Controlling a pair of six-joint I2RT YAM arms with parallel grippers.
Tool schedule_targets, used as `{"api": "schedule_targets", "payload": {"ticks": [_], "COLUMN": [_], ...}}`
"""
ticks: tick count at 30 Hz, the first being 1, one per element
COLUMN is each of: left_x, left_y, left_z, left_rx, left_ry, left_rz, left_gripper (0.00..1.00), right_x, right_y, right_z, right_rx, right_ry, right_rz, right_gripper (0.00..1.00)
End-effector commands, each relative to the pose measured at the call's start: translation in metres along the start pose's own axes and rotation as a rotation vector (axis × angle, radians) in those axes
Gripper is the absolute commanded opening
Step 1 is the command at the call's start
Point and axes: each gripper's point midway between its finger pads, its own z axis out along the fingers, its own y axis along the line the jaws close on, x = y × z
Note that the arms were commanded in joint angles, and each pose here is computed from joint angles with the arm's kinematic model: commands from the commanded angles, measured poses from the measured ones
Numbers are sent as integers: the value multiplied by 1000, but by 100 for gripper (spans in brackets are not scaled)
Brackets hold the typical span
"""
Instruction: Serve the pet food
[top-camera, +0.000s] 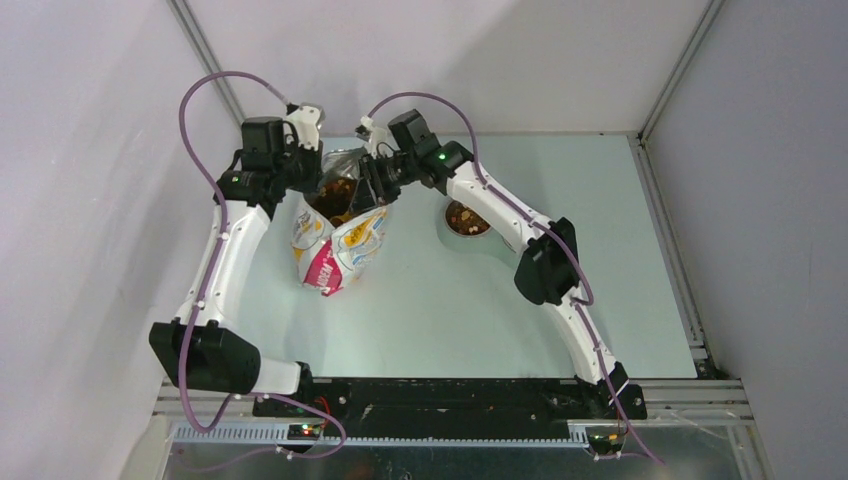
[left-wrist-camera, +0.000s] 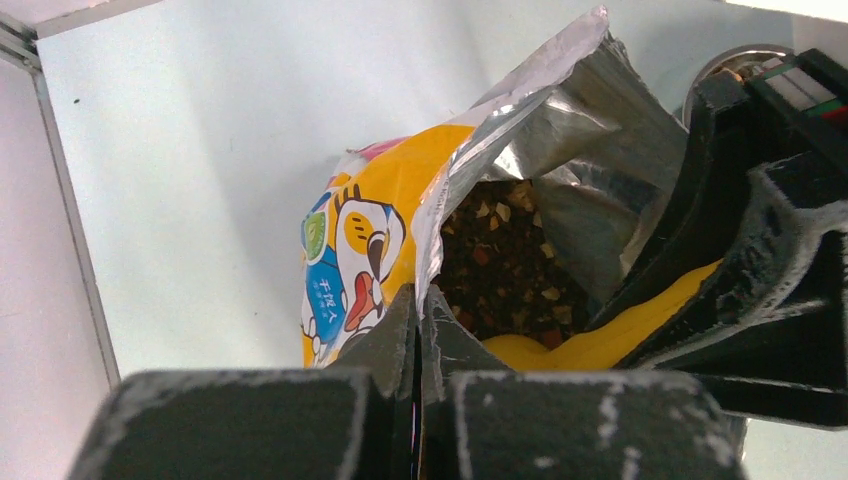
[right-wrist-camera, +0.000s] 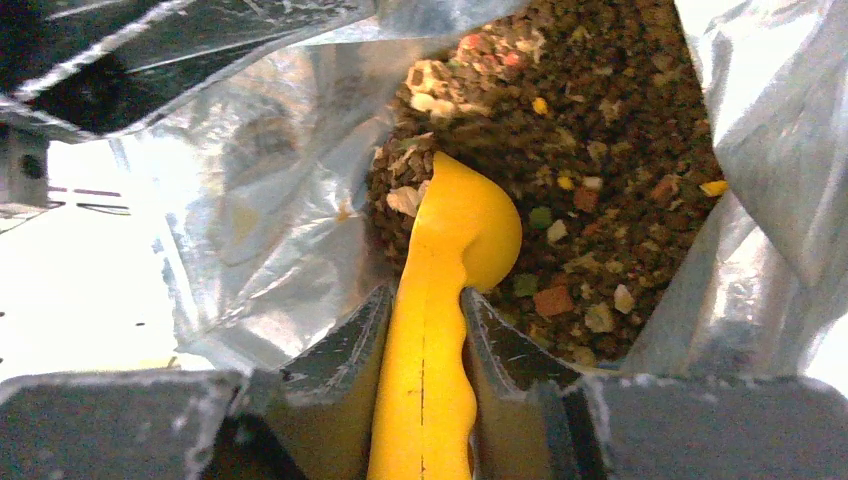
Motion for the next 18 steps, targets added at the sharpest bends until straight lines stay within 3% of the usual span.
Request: {"api": "schedule_targets", "payload": {"ticks": [1, 18], "left_x": [-17, -16], "left_y": [14, 27], "left_z": [-1, 0], "left_rx": [-47, -99], "left_ry": [-35, -32], "left_rz": [24, 33], "left_gripper": [0, 0], "right_x": [-5, -37], "right_y": [57, 73], "right_z": [-13, -42], "right_rx": [-215, -253], "right_ry": [26, -59], "right_rz": [62, 106], "right_gripper": [0, 0]}}
